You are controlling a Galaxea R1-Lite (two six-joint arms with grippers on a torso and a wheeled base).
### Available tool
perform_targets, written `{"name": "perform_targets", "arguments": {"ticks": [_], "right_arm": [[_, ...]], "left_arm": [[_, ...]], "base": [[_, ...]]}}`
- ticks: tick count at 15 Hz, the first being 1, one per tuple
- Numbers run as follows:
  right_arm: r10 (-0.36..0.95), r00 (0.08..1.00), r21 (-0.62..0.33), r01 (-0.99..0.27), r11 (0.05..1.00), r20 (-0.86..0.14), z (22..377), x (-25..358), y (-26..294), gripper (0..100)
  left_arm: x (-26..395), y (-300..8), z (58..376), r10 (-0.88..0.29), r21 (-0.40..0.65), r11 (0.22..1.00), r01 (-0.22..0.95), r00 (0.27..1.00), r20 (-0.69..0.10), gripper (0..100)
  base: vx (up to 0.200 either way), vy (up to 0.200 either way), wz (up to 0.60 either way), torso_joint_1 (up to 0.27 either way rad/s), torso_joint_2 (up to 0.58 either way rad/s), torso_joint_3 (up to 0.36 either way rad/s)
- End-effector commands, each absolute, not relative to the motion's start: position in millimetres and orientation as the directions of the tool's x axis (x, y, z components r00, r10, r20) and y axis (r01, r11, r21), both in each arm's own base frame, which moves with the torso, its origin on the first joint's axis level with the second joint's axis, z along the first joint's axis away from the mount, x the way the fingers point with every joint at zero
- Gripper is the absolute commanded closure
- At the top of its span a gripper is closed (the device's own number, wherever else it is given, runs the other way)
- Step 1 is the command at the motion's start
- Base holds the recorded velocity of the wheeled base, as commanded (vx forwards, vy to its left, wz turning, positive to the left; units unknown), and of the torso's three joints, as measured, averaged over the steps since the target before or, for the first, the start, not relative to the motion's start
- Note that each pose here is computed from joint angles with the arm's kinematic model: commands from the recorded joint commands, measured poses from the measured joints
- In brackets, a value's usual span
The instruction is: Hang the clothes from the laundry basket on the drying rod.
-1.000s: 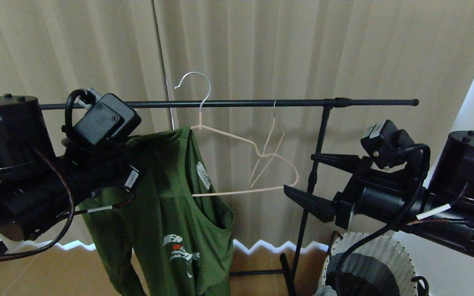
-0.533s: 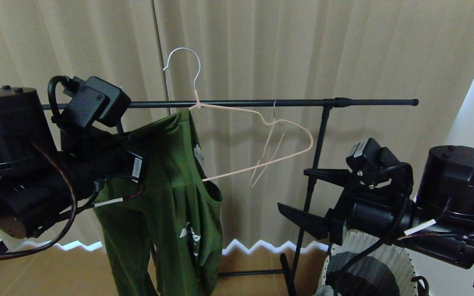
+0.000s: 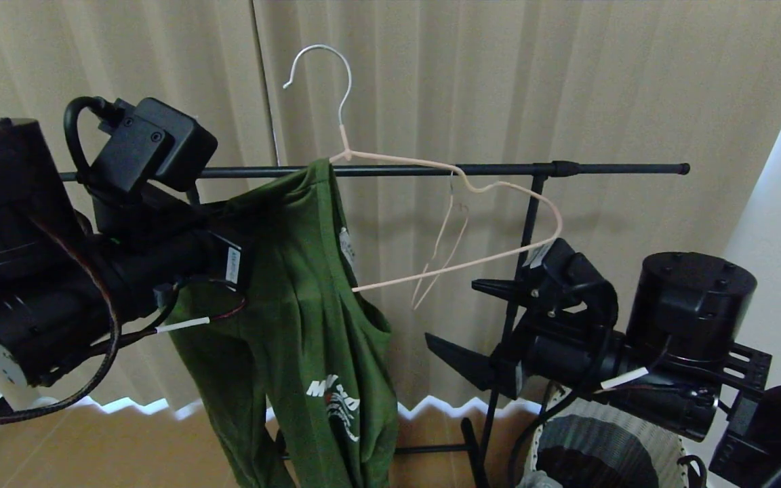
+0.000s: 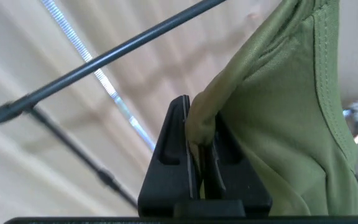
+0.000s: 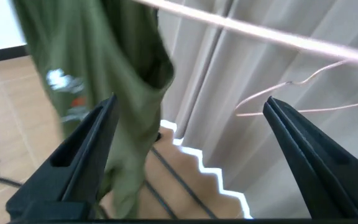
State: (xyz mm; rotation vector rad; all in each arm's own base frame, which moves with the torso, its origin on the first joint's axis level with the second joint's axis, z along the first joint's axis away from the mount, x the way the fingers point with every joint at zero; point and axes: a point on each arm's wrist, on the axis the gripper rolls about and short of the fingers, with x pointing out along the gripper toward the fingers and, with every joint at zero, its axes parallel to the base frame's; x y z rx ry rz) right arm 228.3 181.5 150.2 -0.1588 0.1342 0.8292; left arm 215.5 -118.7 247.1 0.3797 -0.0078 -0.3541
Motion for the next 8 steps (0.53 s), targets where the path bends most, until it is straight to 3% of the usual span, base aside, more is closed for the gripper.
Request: {"name": "perform_targets", "arguments": {"ticks": [1,8], "right_arm": [[0.712,0.672,-0.087,-0.737,0.67,-0.204,138.0,242.3,196.1,0],[0.724,0.659,-0.094,-0.749,0.656,-0.206,132.8,244.4,219.3,0]], "left_arm": [[210.1,-119.6,251.7,-0.362,0.361,0.864,0.351,0.931,-0.039,100],[202.2,-129.0,258.0,-0.409,0.351,0.856,0.38,0.912,0.011,100]], "base": [[0.0,0.0,0.0,0.0,0.0,0.0],[0.0,0.0,0.0,0.0,0.0,0.0]]}}
